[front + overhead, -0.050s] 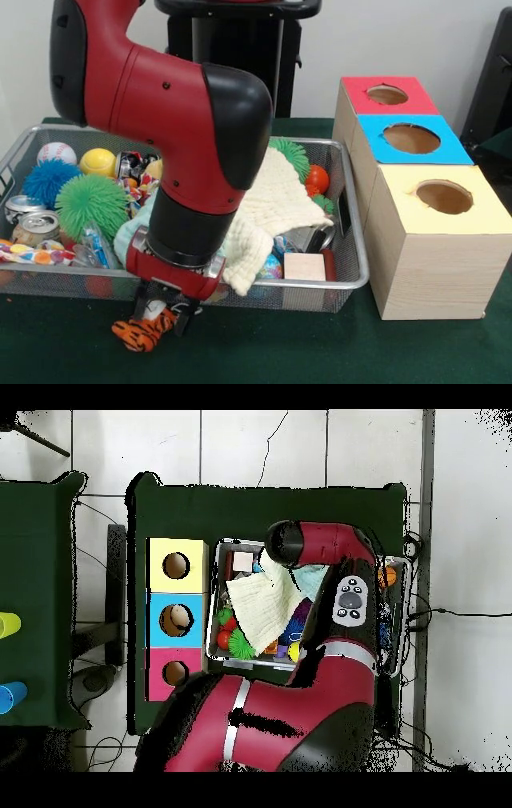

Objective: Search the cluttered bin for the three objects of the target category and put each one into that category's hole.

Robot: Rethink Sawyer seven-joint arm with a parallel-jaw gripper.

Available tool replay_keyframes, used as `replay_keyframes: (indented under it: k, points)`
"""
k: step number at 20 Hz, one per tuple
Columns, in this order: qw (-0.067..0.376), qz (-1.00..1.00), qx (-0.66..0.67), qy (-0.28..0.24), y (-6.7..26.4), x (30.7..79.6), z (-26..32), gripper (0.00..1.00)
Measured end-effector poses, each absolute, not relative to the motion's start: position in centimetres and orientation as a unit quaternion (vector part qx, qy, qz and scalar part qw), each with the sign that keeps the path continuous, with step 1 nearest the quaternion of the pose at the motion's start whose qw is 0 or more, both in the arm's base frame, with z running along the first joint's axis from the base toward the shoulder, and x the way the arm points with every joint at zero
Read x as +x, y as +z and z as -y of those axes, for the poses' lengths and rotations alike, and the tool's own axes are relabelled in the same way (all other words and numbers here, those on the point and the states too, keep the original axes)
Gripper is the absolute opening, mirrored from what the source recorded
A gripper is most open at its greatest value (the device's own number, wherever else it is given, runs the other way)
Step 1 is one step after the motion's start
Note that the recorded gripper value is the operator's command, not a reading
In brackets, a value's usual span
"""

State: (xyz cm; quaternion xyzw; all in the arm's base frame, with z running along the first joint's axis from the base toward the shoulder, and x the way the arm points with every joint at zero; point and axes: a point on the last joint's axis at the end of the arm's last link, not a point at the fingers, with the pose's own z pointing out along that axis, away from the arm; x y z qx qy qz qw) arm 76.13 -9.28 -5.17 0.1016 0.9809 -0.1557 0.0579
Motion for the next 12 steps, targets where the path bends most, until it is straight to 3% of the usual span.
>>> replay_keyframes:
  k: [12]
  points:
    - [0.005,-0.979,0.108,-0.175,-5.04,76.87,9.86,1.00]
